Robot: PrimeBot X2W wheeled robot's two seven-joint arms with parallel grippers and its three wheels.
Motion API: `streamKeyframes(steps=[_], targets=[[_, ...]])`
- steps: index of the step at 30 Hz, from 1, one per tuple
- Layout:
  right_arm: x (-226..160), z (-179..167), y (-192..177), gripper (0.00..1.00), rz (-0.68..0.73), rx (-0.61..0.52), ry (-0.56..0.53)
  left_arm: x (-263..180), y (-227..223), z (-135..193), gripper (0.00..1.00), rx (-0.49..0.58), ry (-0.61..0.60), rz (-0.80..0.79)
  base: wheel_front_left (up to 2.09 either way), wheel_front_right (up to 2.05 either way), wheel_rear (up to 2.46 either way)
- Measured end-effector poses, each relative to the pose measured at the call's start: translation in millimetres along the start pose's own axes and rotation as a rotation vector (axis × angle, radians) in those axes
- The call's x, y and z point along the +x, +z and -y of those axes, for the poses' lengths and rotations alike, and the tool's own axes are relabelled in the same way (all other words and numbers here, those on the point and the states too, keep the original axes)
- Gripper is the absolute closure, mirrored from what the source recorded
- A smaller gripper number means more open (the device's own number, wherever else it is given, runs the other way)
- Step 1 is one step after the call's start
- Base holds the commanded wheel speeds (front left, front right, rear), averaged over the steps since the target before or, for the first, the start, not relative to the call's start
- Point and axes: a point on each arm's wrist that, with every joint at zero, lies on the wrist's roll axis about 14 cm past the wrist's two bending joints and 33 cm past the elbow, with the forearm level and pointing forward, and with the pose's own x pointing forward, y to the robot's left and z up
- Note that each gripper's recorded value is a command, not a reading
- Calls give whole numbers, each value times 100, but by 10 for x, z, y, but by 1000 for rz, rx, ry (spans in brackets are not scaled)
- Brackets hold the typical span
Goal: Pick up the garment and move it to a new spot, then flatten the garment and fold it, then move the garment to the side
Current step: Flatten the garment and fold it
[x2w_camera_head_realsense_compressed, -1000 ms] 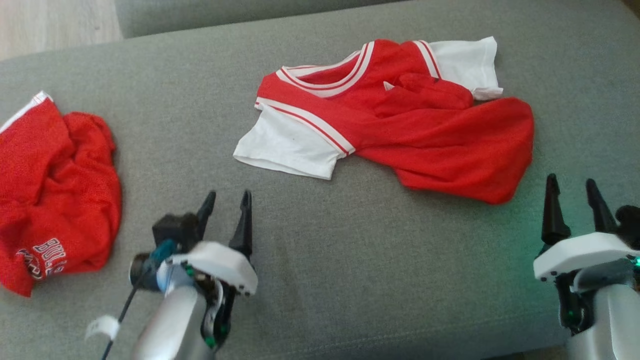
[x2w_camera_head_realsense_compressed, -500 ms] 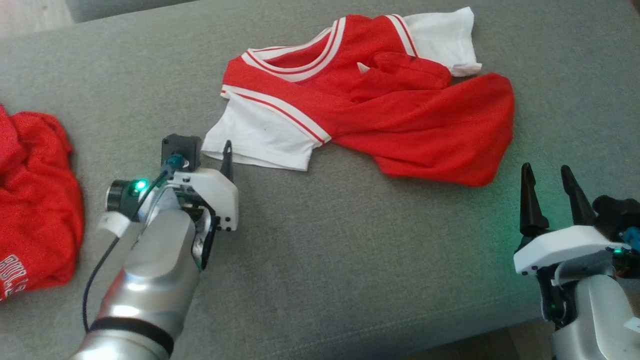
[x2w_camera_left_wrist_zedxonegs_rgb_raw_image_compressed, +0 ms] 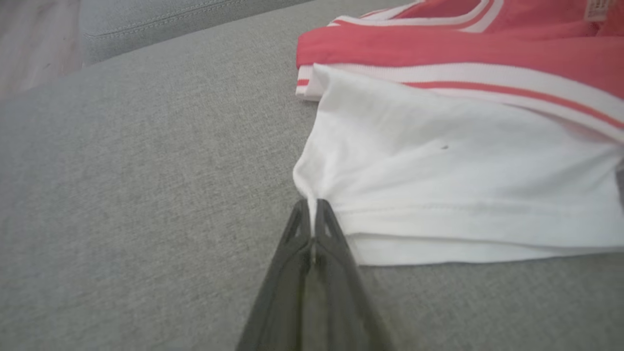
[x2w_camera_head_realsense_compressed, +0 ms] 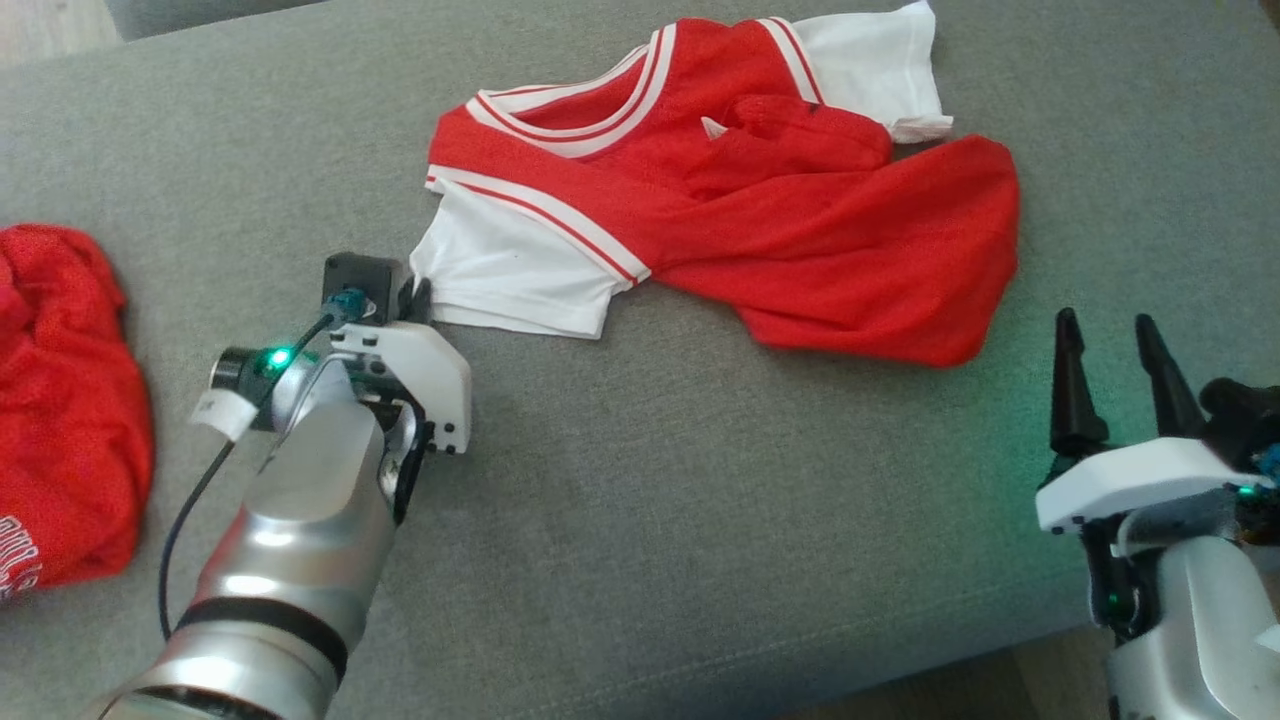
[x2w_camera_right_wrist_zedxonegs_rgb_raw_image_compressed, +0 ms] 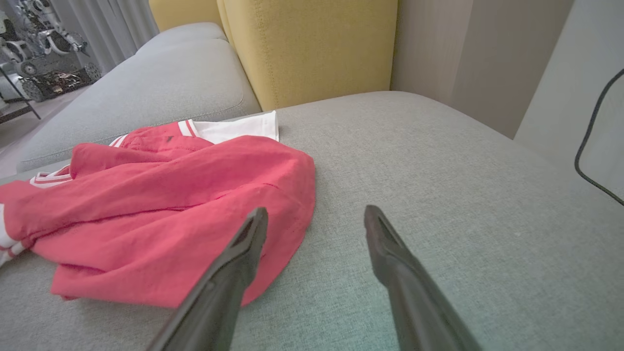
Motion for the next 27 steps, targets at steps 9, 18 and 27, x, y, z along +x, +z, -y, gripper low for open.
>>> streamKeyframes(steps=[9, 18, 27], targets=[[197, -104, -80, 0, -41, 80, 15, -88, 304, -332, 100, -154, 123, 150, 0, 0, 0], [427, -373, -281, 0, -130, 135, 66, -226, 427, -537, 100, -181, 167, 242, 0, 0, 0], [540, -414, -413, 0, -176, 164, 57, -236, 365, -563, 100, -173, 183, 239, 0, 0, 0]])
